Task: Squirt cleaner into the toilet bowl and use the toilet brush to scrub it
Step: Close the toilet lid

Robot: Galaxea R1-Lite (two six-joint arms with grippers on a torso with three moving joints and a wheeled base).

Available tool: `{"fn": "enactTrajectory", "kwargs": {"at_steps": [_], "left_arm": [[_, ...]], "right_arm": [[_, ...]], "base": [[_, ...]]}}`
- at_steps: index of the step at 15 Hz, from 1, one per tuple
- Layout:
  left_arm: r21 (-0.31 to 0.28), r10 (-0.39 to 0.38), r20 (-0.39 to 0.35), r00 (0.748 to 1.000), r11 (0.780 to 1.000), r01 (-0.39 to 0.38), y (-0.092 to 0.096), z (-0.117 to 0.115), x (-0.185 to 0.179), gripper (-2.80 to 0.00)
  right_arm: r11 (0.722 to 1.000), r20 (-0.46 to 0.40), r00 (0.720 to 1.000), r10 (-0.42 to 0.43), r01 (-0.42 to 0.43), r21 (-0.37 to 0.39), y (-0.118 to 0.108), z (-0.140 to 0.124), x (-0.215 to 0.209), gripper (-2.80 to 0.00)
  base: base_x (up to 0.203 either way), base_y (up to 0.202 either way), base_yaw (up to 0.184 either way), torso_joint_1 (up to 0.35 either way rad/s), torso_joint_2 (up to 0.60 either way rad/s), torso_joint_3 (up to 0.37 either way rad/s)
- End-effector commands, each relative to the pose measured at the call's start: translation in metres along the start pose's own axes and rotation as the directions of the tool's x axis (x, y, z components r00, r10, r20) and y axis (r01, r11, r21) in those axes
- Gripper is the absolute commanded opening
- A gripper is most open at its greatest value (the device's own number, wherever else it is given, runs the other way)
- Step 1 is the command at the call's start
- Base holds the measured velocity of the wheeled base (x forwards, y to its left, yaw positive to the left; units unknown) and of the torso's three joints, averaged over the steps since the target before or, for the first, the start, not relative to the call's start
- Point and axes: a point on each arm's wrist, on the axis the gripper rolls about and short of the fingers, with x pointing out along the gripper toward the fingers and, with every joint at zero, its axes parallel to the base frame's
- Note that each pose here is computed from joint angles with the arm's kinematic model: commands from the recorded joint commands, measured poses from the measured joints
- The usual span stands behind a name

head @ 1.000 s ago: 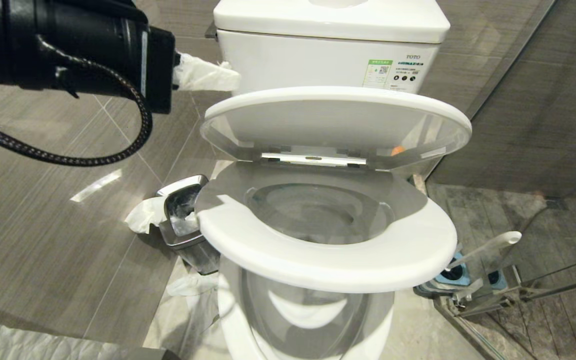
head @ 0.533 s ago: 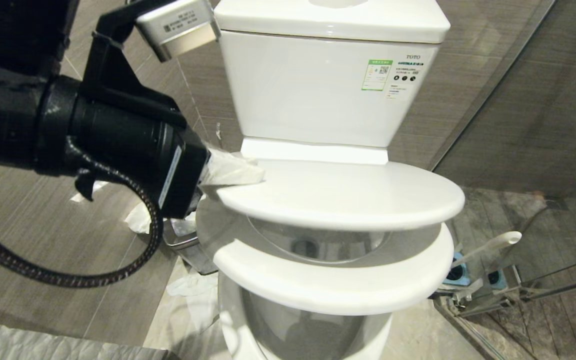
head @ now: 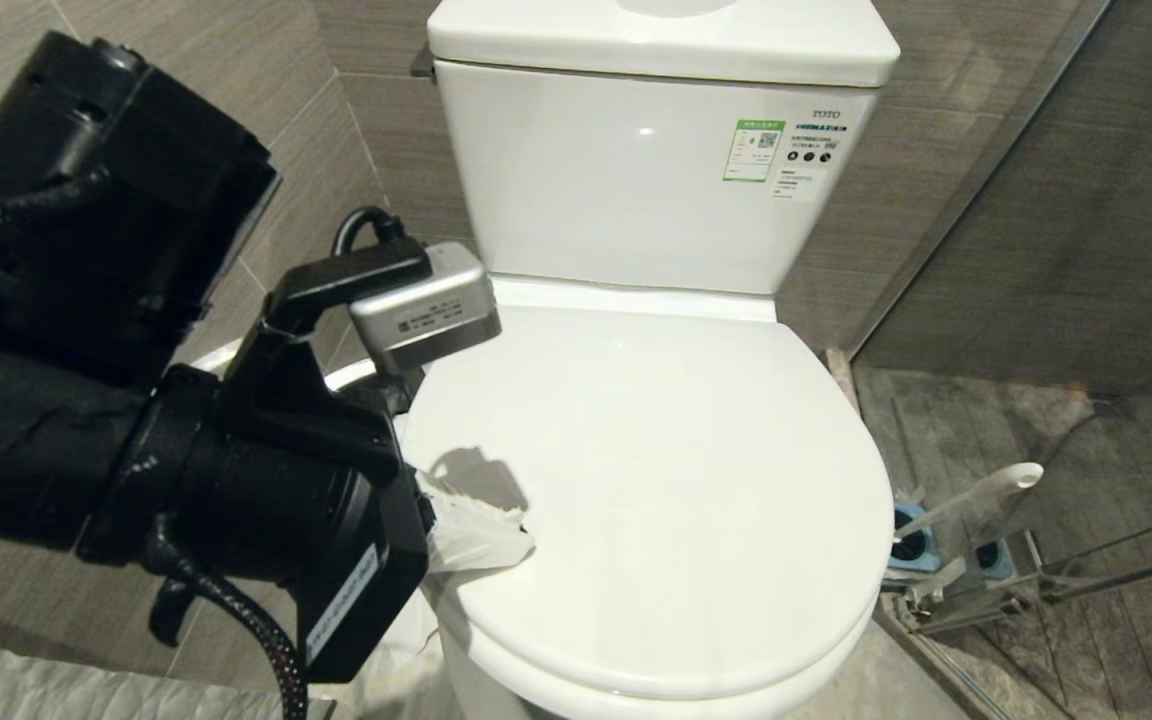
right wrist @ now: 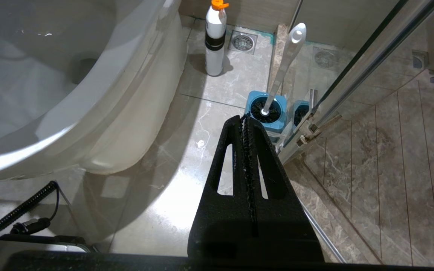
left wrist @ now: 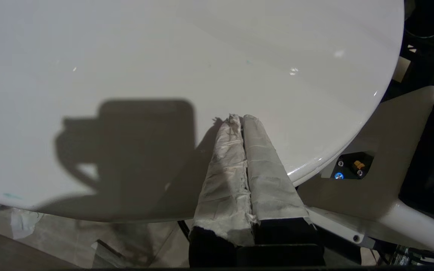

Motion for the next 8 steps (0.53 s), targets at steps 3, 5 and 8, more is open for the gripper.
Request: {"fn": "enactTrajectory", "kwargs": {"at_steps": [3, 5, 8], "left_arm": [[-0.015, 0.01, -0.088, 0.996, 1.0, -0.012, 0.001, -0.014, 0.017, -2.8], [-0.019, 0.019, -0.118, 0.993, 1.0, -0.022, 0.003, -0.022, 0.031, -2.8], [-0.019, 0.042, -0.131, 0.991, 0.999, -0.045, 0.009, -0.03, 0.062, -2.8]], "right_arm": [[1.0, 0.0, 1.0, 0.0, 0.0, 0.0, 0.0, 0.0, 0.0, -2.8], [1.0, 0.0, 1.0, 0.0, 0.0, 0.001, 0.0, 0.0, 0.0, -2.8], [1.0, 0.0, 1.0, 0.0, 0.0, 0.0, 0.0, 0.0, 0.0, -2.8]], "base": [[0.0, 0.0, 0.0, 0.0, 0.0, 0.0], [0.0, 0.0, 0.0, 0.0, 0.0, 0.0], [0.0, 0.0, 0.0, 0.0, 0.0, 0.0]]}}
